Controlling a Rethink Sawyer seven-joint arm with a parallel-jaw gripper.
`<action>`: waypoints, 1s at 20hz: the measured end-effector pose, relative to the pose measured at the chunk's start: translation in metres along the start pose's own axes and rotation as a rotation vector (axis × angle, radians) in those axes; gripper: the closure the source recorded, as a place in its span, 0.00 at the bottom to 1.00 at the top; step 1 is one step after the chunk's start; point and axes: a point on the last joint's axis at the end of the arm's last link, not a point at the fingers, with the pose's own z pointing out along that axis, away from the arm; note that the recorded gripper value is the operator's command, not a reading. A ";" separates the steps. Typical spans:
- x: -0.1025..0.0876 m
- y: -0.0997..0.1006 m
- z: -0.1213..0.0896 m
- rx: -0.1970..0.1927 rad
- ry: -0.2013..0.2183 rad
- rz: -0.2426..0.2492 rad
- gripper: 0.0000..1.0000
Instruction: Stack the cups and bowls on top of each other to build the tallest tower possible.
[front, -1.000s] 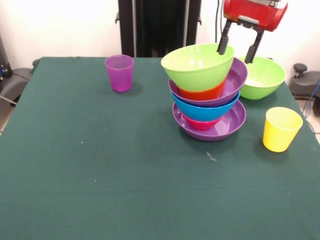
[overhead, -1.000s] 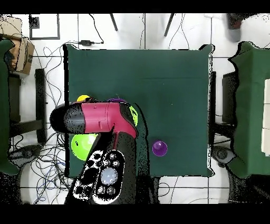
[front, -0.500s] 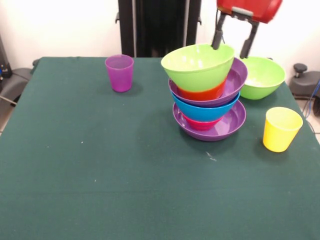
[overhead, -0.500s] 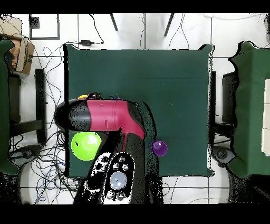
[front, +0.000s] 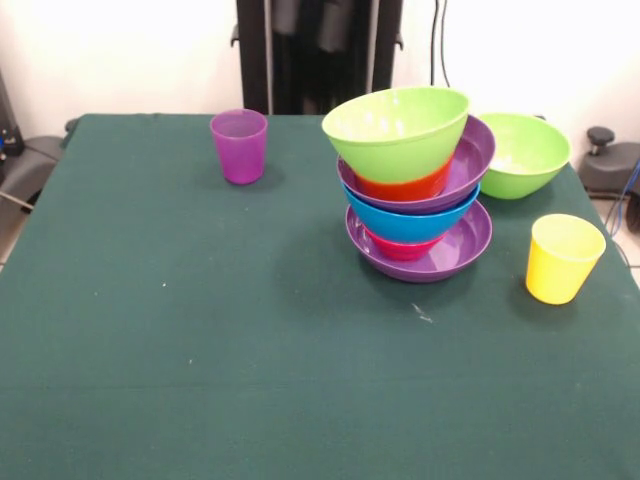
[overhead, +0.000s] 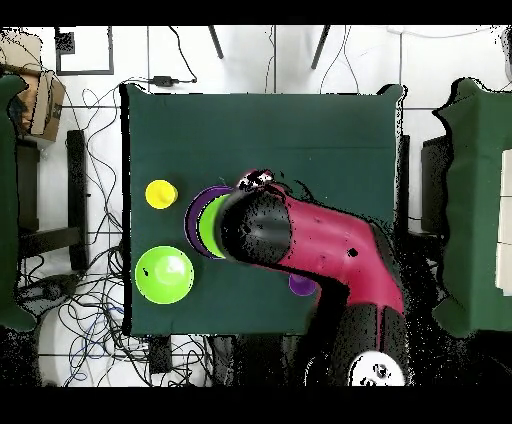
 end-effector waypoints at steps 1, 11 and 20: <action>-0.002 -0.005 -0.002 0.001 0.000 0.009 0.00; 0.027 -0.026 -0.024 0.000 0.021 0.020 0.00; 0.060 0.015 -0.029 -0.021 0.033 -0.070 0.00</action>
